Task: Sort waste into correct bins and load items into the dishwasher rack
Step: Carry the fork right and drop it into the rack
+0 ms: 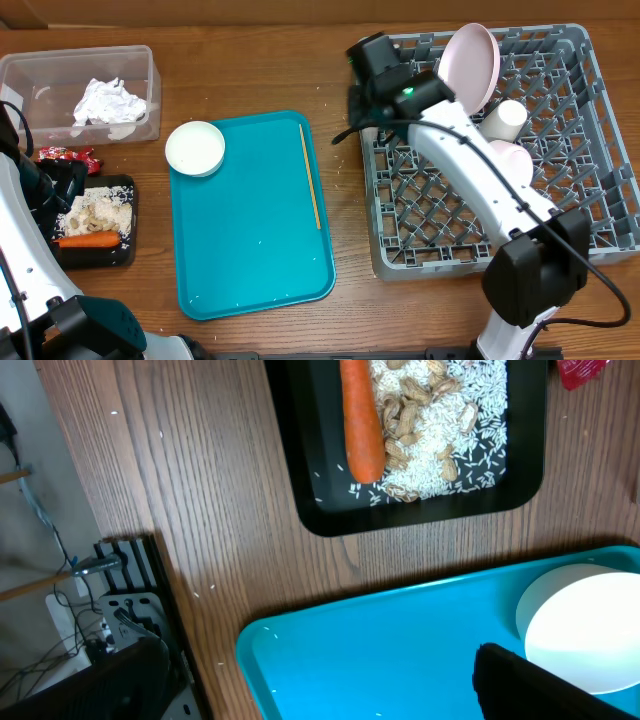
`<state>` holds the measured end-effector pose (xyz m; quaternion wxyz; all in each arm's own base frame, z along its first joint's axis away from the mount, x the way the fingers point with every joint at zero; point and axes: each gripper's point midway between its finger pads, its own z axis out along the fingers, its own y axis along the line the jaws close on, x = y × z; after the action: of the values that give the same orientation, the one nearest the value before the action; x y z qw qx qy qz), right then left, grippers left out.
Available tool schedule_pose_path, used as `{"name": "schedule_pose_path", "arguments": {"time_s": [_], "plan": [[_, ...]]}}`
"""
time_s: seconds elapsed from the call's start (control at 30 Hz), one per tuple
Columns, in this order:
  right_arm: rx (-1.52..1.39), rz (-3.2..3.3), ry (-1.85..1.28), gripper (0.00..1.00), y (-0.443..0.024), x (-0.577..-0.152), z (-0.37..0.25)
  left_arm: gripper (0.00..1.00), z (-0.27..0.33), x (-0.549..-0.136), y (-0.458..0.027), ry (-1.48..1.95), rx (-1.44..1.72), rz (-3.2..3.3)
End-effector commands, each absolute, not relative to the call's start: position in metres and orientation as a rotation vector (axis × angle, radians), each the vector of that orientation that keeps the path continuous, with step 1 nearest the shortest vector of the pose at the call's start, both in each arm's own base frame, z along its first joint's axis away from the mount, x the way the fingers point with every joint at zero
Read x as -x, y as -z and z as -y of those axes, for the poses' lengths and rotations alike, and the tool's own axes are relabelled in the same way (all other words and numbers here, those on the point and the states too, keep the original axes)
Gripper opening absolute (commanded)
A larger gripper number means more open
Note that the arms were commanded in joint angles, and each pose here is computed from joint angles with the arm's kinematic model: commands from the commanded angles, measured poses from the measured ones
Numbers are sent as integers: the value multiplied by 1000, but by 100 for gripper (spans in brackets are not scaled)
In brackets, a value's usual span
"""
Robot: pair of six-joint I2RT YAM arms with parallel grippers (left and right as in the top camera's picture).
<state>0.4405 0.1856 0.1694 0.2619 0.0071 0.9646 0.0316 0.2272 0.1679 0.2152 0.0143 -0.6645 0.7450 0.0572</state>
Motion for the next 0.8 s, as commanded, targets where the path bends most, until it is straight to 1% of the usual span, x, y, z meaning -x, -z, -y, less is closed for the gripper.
{"name": "schedule_pose_path", "arguments": {"time_s": [0.0,0.2,0.3,0.4,0.47,0.5,0.53,0.57,0.6,0.63,0.67,0.77], "plan": [[20,-2605,-21,4,-172,-452,-154,100,-172,-226,-216,-208,2072,-2307],[15,-2662,-36,7,-153,-454,-137,100,-172,-226,-216,-208,2072,-2307],[24,-2692,-48,10,-142,-452,-139,100,-172,-226,-216,-208,2072,-2307],[40,-2708,-85,17,-138,-450,-146,100,-172,-226,-216,-208,2072,-2307],[48,-2709,-96,18,-138,-449,-150,100,-172,-226,-216,-208,2072,-2307],[53,-2709,-97,21,-138,-448,-151,100,-172,-226,-216,-208,2072,-2307],[54,-2709,-97,29,-138,-448,-152,100,-172,-226,-216,-208,2072,-2307],[54,-2710,-97,46,-138,-448,-152,100,-172,-226,-216,-208,2072,-2307],[54,-2710,-97,56,-138,-448,-152,100,-172,-226,-216,-209,2072,-2307],[54,-2710,-97,62,-137,-448,-152,100,-172,-226,-216,-209,2072,-2307],[53,-2711,-98,65,-137,-448,-152,100,-172,-226,-216,-208,2072,-2307],[61,-2721,-122,65,-137,-445,-155,100,-172,-226,-216,-208,2072,-2307]]}}
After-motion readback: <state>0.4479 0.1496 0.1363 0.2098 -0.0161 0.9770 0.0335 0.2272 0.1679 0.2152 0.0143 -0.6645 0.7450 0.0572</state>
